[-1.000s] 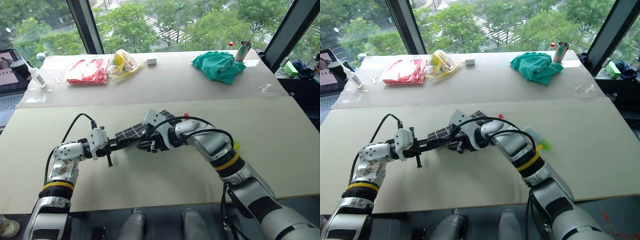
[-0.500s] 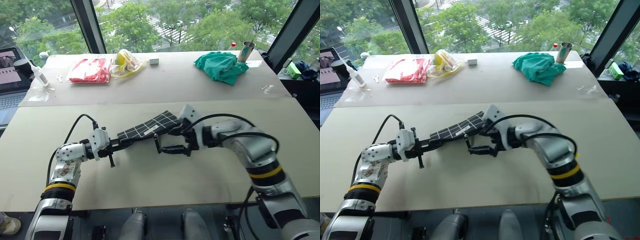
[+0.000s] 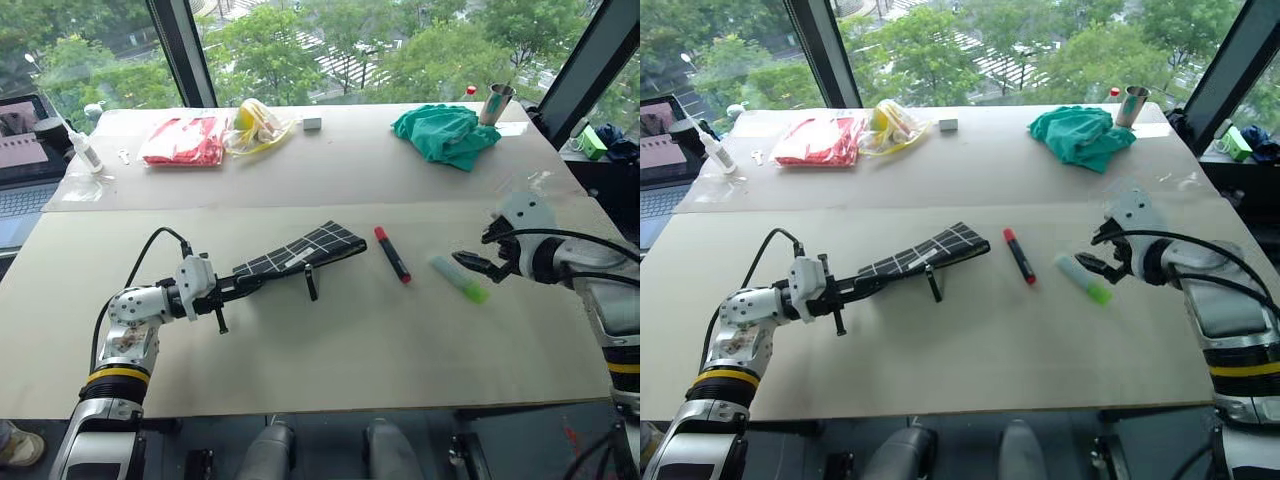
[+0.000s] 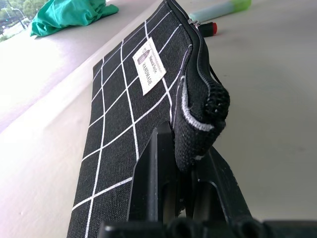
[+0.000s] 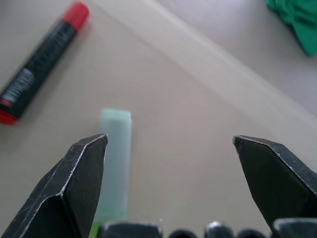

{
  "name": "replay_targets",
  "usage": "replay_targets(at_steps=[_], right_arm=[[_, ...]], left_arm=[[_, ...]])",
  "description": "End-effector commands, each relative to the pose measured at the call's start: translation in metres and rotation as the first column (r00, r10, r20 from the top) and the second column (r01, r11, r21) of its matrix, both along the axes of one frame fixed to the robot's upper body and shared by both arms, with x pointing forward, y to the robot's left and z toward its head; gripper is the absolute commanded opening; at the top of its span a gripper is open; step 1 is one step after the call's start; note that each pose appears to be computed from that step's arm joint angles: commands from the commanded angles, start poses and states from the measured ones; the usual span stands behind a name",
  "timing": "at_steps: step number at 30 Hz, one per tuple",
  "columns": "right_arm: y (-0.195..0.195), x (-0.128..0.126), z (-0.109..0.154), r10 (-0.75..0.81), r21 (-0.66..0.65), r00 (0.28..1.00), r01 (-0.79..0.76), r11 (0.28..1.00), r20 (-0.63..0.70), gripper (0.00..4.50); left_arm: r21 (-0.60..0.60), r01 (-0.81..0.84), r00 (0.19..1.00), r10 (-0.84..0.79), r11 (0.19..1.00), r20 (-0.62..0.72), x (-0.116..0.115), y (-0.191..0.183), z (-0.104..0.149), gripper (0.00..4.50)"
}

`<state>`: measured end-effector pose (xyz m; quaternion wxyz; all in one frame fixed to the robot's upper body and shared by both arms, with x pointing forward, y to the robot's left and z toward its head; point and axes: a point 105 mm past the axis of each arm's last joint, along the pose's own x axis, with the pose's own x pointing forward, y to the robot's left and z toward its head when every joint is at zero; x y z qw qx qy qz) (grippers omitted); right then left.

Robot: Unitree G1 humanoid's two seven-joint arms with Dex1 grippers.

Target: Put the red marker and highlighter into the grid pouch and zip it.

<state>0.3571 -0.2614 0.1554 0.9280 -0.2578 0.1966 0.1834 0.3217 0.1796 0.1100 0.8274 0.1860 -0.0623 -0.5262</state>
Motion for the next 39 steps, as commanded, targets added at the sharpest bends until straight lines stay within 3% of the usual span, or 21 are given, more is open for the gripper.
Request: replay_targets(at_steps=[1,10,19,27,30,37,39], right_arm=[[-0.003,0.002,0.012,-0.021,0.02,0.999,0.021,1.0,0.041,4.49],[-0.011,-0.008,0.026,-0.045,0.191,0.999,0.043,0.981,0.007,4.49],[0.008,-0.026,-0.012,0.02,0.206,0.99,0.008,0.979,-0.137,4.49],[0.0,-0.03,-0.039,0.006,0.116,0.977,0.019,0.993,-0.212,4.49],[-0.004,-0.034,-0.048,0.005,0.097,0.969,0.019,0.995,-0.248,3.8],[-0.009,-0.036,-0.044,0.052,0.058,0.963,-0.038,0.998,-0.264,1.4],[-0.008,-0.034,-0.041,0.062,0.058,0.964,-0.048,0.997,-0.258,1.04]], left_arm=[[-0.021,0.003,0.999,-0.002,1.0,0.047,0.002,0.001,0.015,0.0],[-0.023,-0.001,0.999,0.002,1.0,0.043,0.002,0.004,0.014,0.0],[-0.026,0.002,0.999,-0.001,1.0,0.042,0.001,0.003,0.014,0.0],[-0.023,-0.004,0.999,0.005,1.0,0.042,0.002,0.004,0.014,0.0],[-0.024,-0.009,0.999,0.01,1.0,0.044,0.002,0.005,0.015,0.0],[-0.028,-0.018,0.999,0.02,0.999,0.048,0.002,0.006,0.016,0.0],[-0.03,-0.019,0.999,0.021,0.999,0.048,0.002,0.006,0.016,0.0]])
